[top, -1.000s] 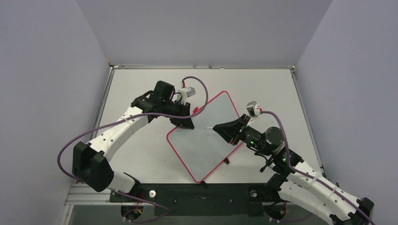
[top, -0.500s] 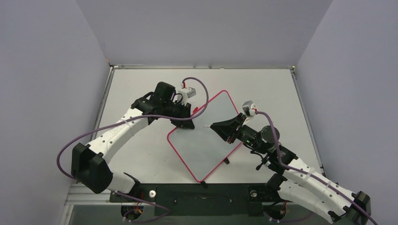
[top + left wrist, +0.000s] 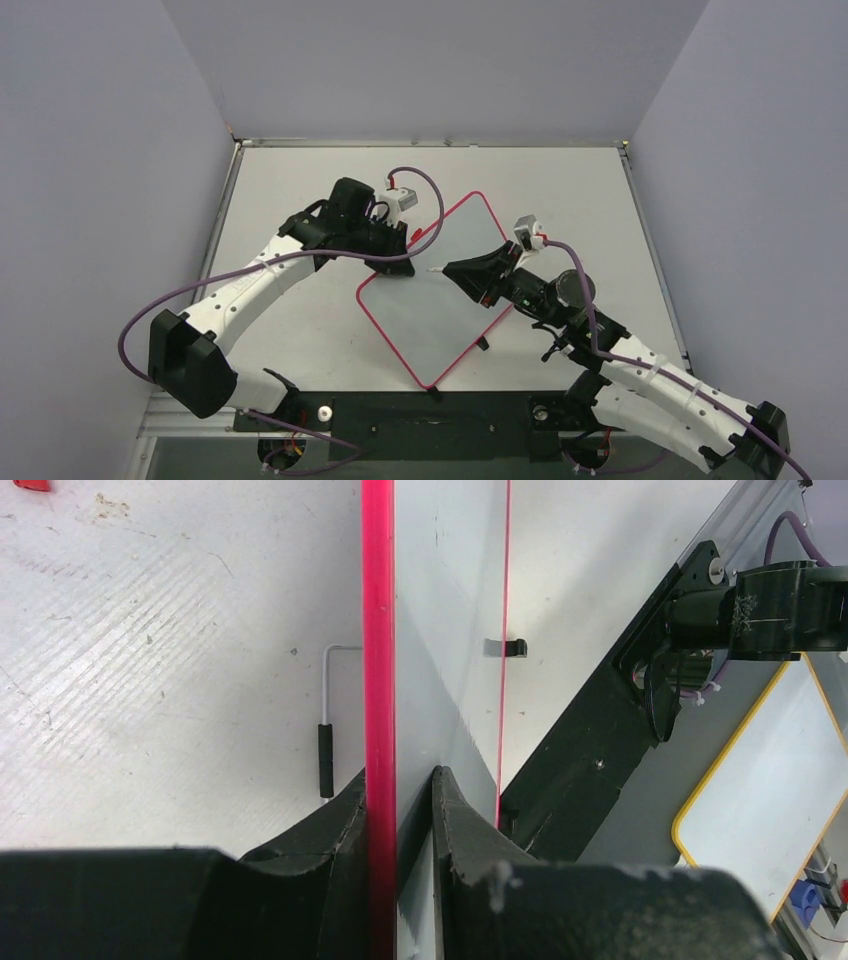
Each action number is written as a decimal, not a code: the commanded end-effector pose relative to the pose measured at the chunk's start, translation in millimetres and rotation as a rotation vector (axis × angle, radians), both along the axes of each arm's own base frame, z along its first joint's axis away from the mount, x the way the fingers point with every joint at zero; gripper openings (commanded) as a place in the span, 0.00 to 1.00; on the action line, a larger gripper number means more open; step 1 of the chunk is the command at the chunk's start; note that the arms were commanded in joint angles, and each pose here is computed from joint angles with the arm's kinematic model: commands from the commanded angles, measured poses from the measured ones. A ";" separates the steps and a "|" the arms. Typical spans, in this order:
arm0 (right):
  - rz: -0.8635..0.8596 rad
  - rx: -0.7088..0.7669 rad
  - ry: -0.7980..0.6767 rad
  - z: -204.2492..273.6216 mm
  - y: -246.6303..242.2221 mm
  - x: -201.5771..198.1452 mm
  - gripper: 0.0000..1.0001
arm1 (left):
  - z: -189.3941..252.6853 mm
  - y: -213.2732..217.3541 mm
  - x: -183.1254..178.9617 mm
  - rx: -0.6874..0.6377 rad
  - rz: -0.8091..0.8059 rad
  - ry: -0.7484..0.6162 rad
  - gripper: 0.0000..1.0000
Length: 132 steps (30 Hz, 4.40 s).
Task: Write a sentence on the whiteboard
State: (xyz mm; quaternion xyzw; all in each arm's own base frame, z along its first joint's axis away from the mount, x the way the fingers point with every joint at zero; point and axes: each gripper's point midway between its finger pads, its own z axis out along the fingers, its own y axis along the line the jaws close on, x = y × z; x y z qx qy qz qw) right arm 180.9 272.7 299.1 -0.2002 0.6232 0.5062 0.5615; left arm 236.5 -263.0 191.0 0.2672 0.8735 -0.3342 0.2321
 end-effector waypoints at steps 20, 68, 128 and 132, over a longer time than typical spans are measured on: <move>0.109 -0.009 -0.066 8.4 49.1 -21.3 0.00 | -37.4 36.5 27.8 0.271 0.057 -0.171 0.00; 0.064 -0.086 -0.042 -21.1 64.1 -5.0 0.00 | -39.1 37.8 27.4 0.278 0.061 -0.170 0.00; 0.042 -0.149 -0.014 -44.8 59.9 -2.8 0.00 | -40.3 38.5 26.0 0.289 0.060 -0.173 0.00; 0.042 -0.150 -0.018 -44.0 60.8 -2.0 0.00 | -40.6 38.3 26.1 0.290 0.059 -0.172 0.00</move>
